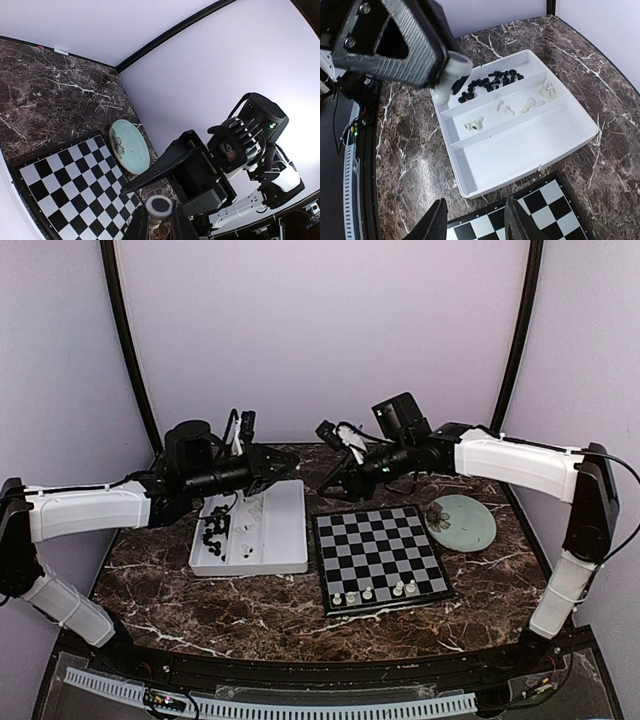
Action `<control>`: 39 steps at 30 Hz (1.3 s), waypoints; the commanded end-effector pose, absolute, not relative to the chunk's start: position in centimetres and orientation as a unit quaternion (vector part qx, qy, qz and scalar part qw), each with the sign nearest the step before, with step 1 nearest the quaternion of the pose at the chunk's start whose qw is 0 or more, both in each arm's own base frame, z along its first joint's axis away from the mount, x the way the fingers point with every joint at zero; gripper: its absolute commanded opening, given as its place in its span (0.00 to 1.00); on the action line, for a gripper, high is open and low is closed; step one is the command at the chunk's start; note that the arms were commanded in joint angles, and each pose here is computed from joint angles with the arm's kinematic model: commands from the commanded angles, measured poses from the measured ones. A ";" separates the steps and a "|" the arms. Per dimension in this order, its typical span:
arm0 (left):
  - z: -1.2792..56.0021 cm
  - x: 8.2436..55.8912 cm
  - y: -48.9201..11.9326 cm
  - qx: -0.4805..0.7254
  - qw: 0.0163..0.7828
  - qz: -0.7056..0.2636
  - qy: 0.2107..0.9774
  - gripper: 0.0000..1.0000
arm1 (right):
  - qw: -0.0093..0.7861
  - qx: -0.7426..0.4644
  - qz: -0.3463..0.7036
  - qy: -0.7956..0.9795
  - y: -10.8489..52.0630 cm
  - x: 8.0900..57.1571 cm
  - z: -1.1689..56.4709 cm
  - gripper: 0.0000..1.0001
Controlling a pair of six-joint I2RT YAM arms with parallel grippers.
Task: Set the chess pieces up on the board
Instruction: Pass from the left arm to the right
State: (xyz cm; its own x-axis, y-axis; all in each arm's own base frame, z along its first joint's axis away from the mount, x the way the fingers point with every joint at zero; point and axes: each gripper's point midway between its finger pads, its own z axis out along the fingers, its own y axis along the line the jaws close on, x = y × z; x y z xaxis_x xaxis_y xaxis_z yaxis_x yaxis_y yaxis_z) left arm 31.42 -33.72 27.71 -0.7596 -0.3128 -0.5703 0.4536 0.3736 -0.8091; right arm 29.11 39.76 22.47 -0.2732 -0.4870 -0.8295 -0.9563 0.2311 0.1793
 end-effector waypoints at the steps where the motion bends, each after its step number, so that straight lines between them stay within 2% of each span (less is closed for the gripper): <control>1: 30.6 31.2 -33.3 0.006 0.356 -0.605 0.712 0.05 | 0.377 -0.478 0.371 0.701 41.6 30.9 26.1 0.42; 14: 29.8 31.0 -34.1 0.001 0.334 -0.614 0.715 0.07 | 0.379 -0.514 0.399 0.658 44.2 29.3 28.2 0.47; 22: 29.3 30.8 -34.9 0.008 0.318 -0.620 0.717 0.08 | 0.385 -0.523 0.398 0.648 44.9 29.2 28.5 0.45; 28: 28.8 30.7 -35.1 0.010 0.309 -0.619 0.722 0.09 | 0.388 -0.525 0.398 0.645 45.0 29.4 28.4 0.37; 34: 28.1 30.5 -35.4 0.014 0.294 -0.617 0.730 0.11 | 0.387 -0.531 0.397 0.641 44.9 29.1 28.2 0.23; 39: 27.3 30.3 -35.3 0.015 0.286 -0.607 0.741 0.17 | 0.384 -0.535 0.398 0.638 44.9 29.0 28.0 0.14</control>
